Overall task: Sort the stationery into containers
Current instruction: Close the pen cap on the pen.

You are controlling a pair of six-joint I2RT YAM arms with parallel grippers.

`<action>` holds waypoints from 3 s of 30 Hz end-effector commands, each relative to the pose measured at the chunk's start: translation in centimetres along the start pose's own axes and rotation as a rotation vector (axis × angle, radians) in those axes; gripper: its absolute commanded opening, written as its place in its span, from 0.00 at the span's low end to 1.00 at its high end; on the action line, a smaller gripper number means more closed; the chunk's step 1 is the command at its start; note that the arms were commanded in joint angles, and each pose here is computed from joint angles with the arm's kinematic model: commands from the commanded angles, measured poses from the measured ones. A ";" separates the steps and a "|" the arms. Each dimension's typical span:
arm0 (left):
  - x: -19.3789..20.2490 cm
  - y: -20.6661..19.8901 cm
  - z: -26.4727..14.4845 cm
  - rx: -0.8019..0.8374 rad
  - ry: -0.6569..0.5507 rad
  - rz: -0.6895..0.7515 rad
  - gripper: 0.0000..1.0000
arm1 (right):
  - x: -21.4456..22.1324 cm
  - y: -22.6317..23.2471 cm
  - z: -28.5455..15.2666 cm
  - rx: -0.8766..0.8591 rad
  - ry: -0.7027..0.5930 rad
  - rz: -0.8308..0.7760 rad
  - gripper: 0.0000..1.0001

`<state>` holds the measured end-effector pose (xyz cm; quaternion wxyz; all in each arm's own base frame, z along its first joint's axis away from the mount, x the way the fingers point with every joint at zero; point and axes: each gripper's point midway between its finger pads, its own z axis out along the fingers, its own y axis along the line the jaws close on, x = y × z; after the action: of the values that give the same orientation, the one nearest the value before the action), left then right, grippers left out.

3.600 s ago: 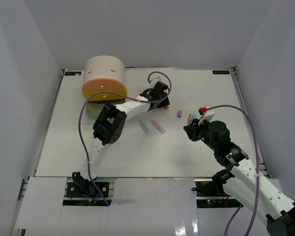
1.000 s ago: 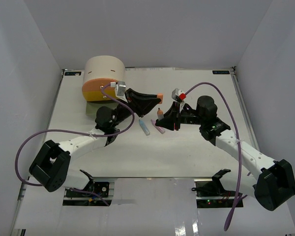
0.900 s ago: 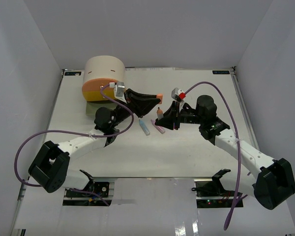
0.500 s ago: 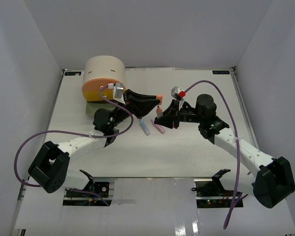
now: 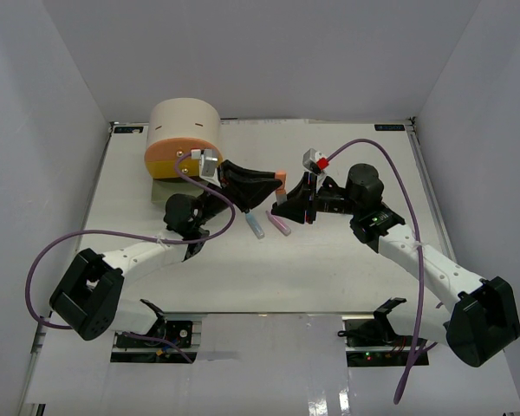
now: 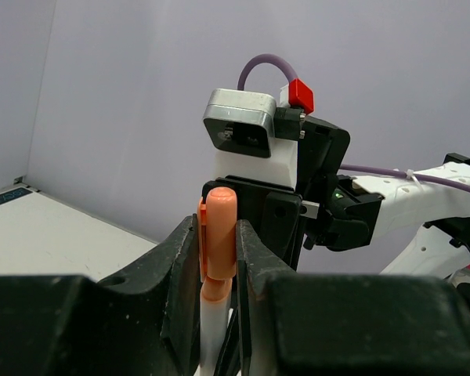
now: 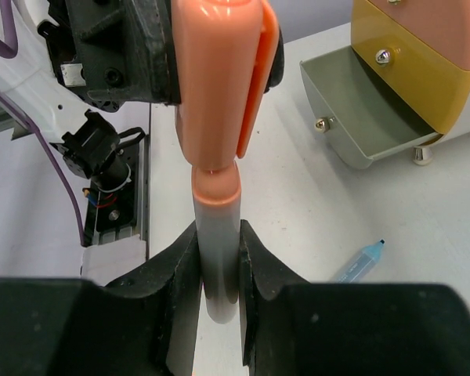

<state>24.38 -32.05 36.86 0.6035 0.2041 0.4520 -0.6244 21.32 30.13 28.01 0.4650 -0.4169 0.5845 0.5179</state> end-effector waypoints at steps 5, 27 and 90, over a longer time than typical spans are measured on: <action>-0.9 -1.2 -0.5 0.046 -0.036 0.020 0.06 | -4.2 0.6 0.0 -0.009 -0.101 -0.084 0.08; -0.3 -2.3 -0.9 0.120 -0.034 -0.006 0.25 | -7.0 1.5 0.2 -0.048 -0.183 -0.117 0.08; -2.8 -1.0 2.3 0.074 0.491 0.078 0.81 | -4.7 1.4 0.4 -0.158 -0.012 -0.115 0.08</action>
<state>25.46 -32.47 39.80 0.4877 0.3828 0.5684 -0.5409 21.10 30.64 30.63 0.4453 -0.4731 0.5401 0.5349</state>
